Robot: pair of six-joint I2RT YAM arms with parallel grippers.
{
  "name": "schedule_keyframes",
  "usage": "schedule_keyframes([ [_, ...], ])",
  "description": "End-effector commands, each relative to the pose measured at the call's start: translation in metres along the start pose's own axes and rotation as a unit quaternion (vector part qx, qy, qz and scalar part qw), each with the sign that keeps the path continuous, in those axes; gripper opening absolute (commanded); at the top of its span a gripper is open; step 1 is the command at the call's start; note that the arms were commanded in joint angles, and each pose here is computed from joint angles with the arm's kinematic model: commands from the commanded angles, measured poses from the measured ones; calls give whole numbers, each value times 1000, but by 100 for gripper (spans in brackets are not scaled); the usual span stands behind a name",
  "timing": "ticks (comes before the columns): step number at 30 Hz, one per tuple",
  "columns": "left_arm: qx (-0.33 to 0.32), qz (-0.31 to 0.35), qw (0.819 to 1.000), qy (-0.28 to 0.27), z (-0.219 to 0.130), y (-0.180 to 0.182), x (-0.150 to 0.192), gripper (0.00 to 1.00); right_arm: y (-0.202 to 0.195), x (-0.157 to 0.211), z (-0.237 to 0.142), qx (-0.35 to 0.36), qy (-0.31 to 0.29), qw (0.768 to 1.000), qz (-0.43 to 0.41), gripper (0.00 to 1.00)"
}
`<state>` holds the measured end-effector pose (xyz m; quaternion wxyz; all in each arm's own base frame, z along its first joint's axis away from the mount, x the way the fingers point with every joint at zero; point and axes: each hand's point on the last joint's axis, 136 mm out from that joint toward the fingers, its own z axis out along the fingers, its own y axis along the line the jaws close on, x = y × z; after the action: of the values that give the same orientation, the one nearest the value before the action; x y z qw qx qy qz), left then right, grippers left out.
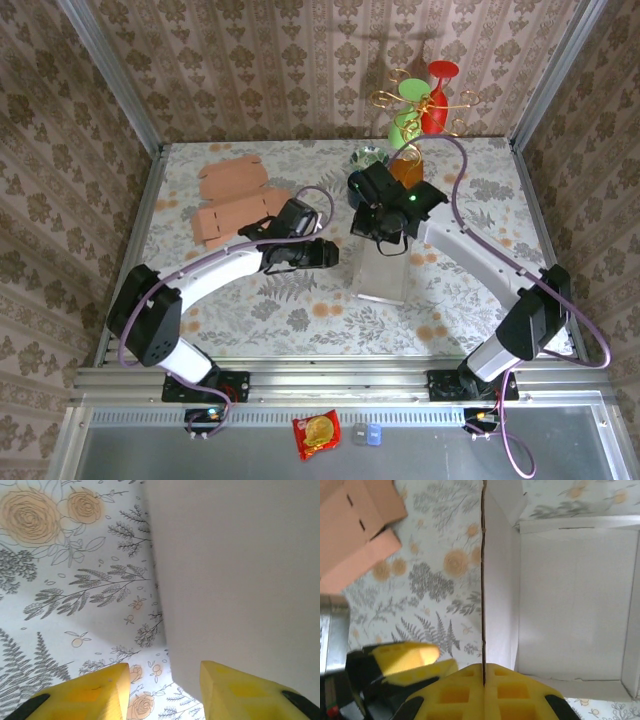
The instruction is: Fold the paper box
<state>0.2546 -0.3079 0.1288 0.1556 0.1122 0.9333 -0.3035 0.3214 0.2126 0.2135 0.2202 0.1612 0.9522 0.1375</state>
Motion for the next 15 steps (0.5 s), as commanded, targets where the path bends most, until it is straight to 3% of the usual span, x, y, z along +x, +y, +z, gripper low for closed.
schedule_keyframes([
  [1,-11,21,999,-23,-26,0,-13,42,-22,-27,-28,43,-81,988,127,0],
  [4,-18,23,999,-24,-33,6,-12,42,-40,-36,-36,87,-110,965,219,0],
  [8,-16,35,999,-18,-39,7,-10,42,-62,-29,-33,157,-91,924,338,0],
  [15,3,83,997,4,-40,-2,-3,42,-65,-28,-10,195,-67,879,431,0],
])
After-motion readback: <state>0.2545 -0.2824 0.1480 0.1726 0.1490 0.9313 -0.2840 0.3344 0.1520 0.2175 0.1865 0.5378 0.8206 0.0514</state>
